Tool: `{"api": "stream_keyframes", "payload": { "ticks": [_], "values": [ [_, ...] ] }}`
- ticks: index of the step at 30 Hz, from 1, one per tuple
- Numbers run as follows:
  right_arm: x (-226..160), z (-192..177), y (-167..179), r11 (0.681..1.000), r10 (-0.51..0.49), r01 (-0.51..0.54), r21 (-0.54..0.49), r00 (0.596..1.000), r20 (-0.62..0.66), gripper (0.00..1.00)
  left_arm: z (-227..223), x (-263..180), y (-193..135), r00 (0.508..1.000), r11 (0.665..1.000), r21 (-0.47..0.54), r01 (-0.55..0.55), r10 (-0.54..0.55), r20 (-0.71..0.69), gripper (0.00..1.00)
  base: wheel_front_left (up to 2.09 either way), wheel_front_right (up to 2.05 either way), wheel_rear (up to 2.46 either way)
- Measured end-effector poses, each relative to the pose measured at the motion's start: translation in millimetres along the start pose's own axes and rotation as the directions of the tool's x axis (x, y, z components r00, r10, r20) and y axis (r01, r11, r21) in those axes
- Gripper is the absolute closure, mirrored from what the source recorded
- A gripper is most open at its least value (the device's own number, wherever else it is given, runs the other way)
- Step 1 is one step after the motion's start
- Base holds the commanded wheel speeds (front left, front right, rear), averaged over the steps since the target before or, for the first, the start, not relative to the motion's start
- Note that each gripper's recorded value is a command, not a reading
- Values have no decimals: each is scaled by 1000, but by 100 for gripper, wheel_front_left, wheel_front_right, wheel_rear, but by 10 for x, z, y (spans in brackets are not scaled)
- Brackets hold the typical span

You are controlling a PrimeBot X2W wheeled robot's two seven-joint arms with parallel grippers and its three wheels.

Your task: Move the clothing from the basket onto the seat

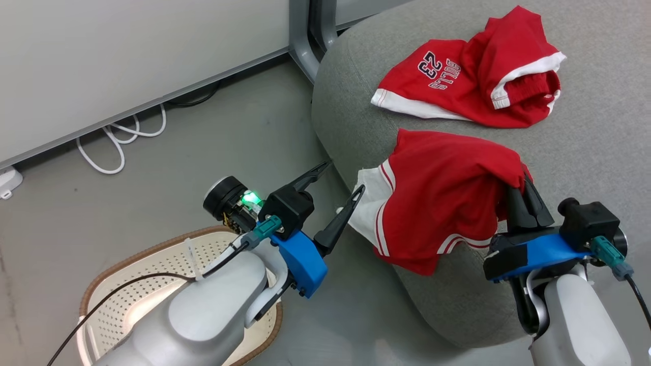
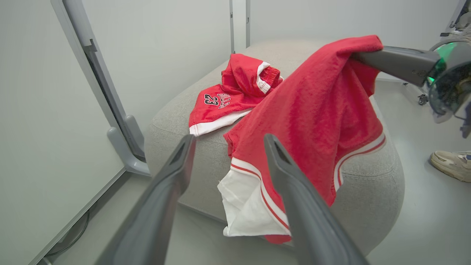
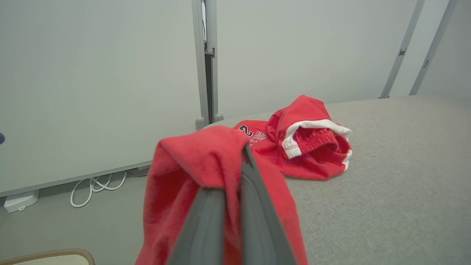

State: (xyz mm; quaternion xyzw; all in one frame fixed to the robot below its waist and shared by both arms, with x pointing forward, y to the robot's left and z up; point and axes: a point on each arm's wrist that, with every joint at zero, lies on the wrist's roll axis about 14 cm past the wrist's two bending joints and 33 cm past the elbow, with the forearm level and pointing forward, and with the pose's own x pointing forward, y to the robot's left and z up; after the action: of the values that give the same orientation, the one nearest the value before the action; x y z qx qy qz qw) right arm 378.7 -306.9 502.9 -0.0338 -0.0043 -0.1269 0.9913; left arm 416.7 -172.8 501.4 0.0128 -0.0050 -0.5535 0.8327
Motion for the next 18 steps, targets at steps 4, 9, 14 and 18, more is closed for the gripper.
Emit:
{"api": "stream_keyframes", "payload": {
  "ticks": [4,9,14,18],
  "values": [
    [-72,-52,-100,999,-33,33,-2,999,-17,100,-44,62,-79,1000,1000,-9,29,-29,-5,0,0,0,0],
    [-151,-114,-164,998,-56,56,-2,998,-37,100,-79,107,-141,999,998,-15,53,-53,-8,0,0,0,0],
    [-142,-131,-151,998,-57,57,0,997,-42,100,-120,115,-153,998,998,-19,62,-62,-15,0,0,0,0],
    [-46,-77,-85,999,-36,36,-6,999,-25,100,-131,122,-132,998,998,-22,62,-63,-15,0,0,0,0]
  ]
}}
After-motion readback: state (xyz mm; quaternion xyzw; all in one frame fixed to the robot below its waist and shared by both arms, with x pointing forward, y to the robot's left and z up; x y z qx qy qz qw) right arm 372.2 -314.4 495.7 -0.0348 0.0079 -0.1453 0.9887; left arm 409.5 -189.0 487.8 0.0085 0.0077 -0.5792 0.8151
